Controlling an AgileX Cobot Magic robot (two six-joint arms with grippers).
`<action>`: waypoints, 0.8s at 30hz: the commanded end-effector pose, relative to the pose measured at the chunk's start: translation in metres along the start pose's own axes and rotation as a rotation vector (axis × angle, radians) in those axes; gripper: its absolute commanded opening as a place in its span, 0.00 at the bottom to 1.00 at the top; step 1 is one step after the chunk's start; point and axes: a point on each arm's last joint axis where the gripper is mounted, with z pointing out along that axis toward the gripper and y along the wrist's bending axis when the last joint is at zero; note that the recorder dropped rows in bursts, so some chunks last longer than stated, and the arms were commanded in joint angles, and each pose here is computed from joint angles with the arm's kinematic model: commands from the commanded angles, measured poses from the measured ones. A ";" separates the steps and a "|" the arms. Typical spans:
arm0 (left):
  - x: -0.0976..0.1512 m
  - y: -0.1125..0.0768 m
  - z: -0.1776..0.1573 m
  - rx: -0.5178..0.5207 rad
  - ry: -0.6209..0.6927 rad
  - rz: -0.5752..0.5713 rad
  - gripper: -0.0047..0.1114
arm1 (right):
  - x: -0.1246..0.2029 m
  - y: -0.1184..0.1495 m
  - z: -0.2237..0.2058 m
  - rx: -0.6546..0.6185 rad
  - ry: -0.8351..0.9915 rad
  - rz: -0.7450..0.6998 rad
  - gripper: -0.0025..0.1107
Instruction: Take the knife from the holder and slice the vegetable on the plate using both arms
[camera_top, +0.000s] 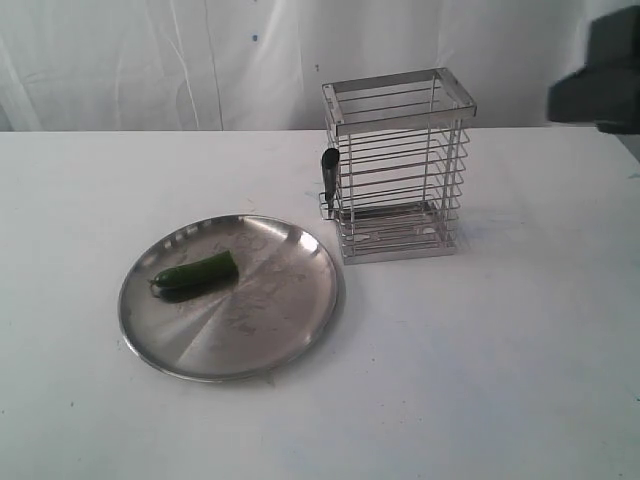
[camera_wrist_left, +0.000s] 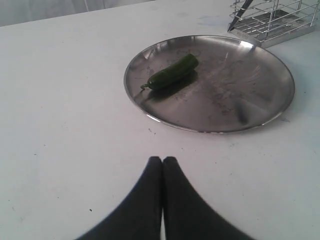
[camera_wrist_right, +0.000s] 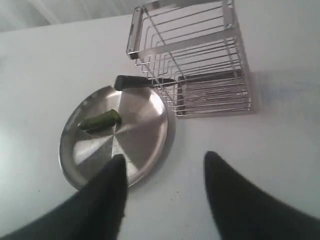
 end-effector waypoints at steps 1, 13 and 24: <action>0.000 -0.001 0.000 0.008 -0.006 -0.008 0.04 | -0.020 0.018 0.043 -0.062 0.005 -0.026 0.62; 0.000 -0.001 0.000 0.008 -0.006 -0.008 0.04 | -0.044 0.099 0.177 0.006 0.186 -0.088 0.61; 0.000 -0.001 0.000 0.008 -0.006 -0.008 0.04 | -0.037 0.095 0.215 0.129 0.309 -0.064 0.60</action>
